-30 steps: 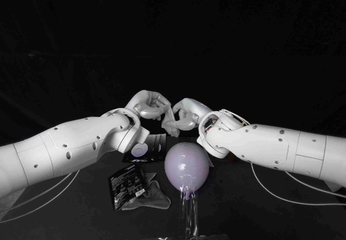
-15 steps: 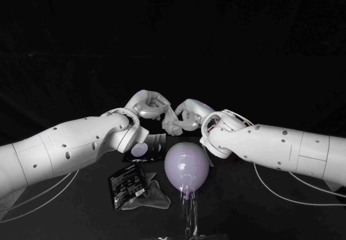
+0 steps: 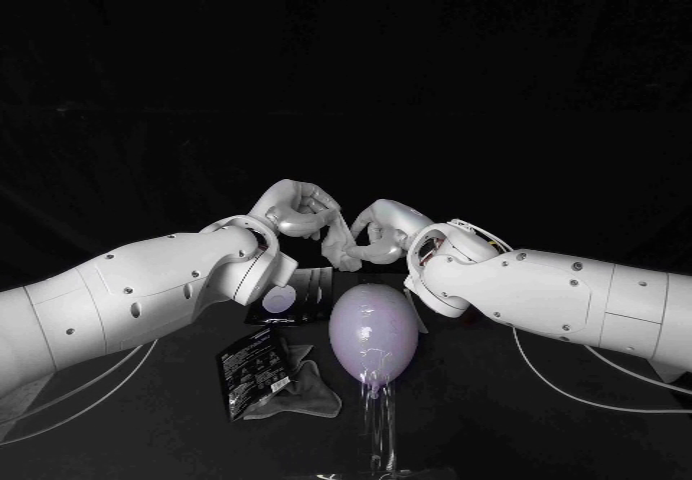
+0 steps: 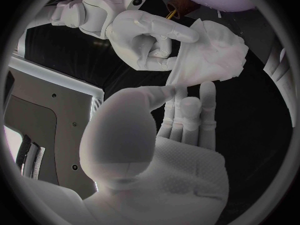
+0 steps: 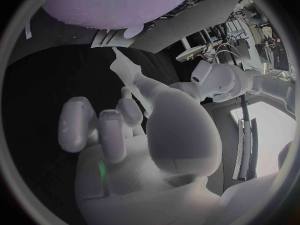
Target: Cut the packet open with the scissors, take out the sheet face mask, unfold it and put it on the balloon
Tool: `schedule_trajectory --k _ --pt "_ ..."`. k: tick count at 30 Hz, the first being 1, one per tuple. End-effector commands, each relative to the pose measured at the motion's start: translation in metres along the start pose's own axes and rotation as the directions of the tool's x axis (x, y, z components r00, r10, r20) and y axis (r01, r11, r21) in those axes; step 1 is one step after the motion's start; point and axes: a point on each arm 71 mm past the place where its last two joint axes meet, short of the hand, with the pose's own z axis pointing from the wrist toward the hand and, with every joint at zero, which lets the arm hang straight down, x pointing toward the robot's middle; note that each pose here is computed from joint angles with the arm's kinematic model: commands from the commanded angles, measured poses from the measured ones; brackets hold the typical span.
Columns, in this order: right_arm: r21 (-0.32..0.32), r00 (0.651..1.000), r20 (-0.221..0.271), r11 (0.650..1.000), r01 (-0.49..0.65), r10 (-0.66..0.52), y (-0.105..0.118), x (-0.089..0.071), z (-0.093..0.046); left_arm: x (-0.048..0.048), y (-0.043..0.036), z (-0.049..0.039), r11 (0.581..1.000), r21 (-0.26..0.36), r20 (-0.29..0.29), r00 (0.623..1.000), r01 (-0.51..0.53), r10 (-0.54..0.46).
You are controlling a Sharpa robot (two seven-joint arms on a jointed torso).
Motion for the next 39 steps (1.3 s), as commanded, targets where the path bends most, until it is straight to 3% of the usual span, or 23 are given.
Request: schedule_trajectory --k 1,20,32,39 --pt "-0.018 1.0 0.006 1.0 0.005 -0.005 0.001 -0.001 0.001 0.002 -0.003 0.0002 1.0 0.01 -0.018 1.0 0.002 -0.002" --pt "-0.052 0.996 0.063 0.997 -0.054 0.058 -0.003 -0.008 0.001 0.0032 -0.0037 -0.0031 1.0 0.011 -0.04 0.999 0.001 -0.001" --pt "-0.079 0.989 0.001 0.986 -0.149 0.149 0.0 -0.007 -0.01 -0.0009 0.0 0.0012 1.0 0.003 -0.022 1.0 -0.019 0.019" --pt "-0.045 0.954 -0.065 0.954 -0.297 0.293 -0.002 -0.006 -0.017 -0.0006 0.0014 0.006 1.0 -0.002 -0.013 1.0 -0.017 0.017"
